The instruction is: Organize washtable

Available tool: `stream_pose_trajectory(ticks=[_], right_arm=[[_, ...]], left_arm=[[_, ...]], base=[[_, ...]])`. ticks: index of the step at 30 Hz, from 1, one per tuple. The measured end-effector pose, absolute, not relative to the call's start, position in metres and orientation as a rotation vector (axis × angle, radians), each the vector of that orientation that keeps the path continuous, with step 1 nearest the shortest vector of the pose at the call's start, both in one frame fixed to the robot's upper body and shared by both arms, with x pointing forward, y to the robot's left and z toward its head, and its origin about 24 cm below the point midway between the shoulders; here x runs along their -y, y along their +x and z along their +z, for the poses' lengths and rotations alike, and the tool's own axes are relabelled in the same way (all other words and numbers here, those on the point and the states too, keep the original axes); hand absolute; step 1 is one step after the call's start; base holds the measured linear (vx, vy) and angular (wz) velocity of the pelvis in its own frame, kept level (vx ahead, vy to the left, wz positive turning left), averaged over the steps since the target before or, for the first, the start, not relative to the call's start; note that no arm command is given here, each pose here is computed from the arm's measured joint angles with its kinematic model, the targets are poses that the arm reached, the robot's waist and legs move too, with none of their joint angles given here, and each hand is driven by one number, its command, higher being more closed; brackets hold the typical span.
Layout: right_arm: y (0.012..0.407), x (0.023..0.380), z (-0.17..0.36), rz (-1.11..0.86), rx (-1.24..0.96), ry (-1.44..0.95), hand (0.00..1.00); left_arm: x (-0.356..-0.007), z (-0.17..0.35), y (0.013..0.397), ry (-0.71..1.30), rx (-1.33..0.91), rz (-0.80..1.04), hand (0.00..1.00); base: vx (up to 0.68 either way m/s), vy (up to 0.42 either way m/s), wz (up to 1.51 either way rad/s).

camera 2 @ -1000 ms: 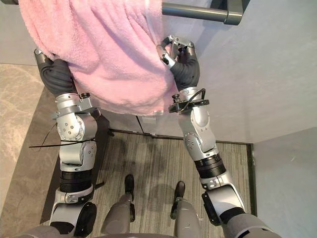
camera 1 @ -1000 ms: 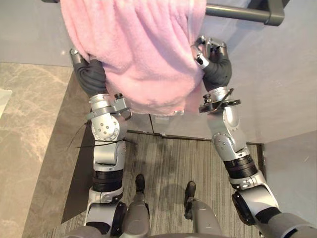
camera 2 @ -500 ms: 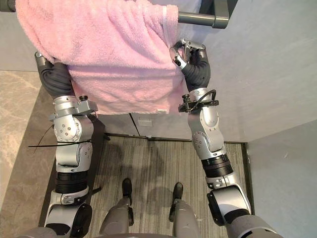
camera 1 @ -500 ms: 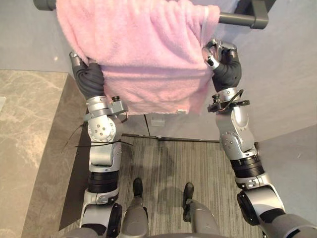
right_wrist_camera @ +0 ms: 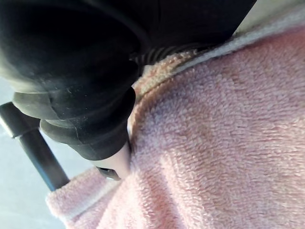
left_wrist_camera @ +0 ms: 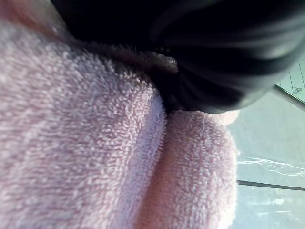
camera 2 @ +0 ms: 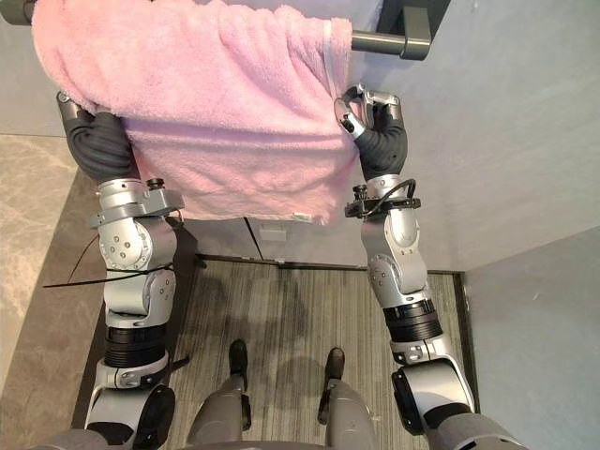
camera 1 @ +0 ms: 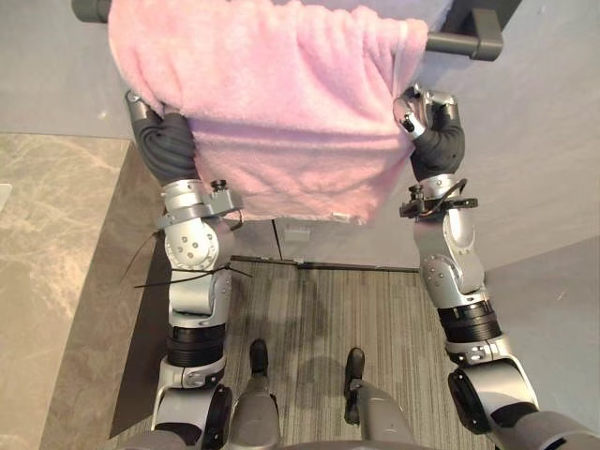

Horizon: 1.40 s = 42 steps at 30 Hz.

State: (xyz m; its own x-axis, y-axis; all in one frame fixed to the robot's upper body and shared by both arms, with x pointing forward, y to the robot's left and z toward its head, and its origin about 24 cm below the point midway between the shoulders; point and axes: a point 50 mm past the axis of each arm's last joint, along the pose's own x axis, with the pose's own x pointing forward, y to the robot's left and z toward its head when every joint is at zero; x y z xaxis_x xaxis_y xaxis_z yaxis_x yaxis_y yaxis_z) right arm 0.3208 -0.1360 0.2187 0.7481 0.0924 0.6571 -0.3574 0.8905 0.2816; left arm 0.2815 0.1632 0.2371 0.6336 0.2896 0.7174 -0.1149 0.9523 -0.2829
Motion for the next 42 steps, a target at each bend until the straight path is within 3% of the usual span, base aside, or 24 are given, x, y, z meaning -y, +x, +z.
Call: stream_pose_trajectory(ticks=[7,8,9,30,36,42], right_arm=[[0.317,0.156,0.207,0.164,0.673,0.409,1.00],[0.317,0.158,0.205,0.151,0.665,0.411,0.00],[0.317,0.161,0.203,0.136,0.659,0.413,0.00],[0.311,0.179,0.174,0.042,0.571,0.418,0.00],[0.297,0.180,0.130,-0.012,0.436,0.448,0.00],[0.264,0.180,0.067,-0.060,0.202,0.415,0.00]], left_arm=[[-0.164,0.236,0.281,-0.211,0.854,0.240,1.00],[-0.165,0.235,0.281,-0.209,0.849,0.239,1.00],[-0.165,0.234,0.281,-0.207,0.844,0.238,0.00],[-0.176,0.188,0.274,-0.130,0.684,0.211,0.00],[-0.179,0.152,0.265,-0.138,0.545,0.239,0.00],[-0.192,0.085,0.246,-0.075,0.246,0.296,0.00]], base=[[0.01,0.001,0.00],[0.00,0.000,0.00],[0.00,0.000,0.00],[0.01,0.001,0.00],[0.01,0.002,0.03],[-0.01,0.003,0.00]])
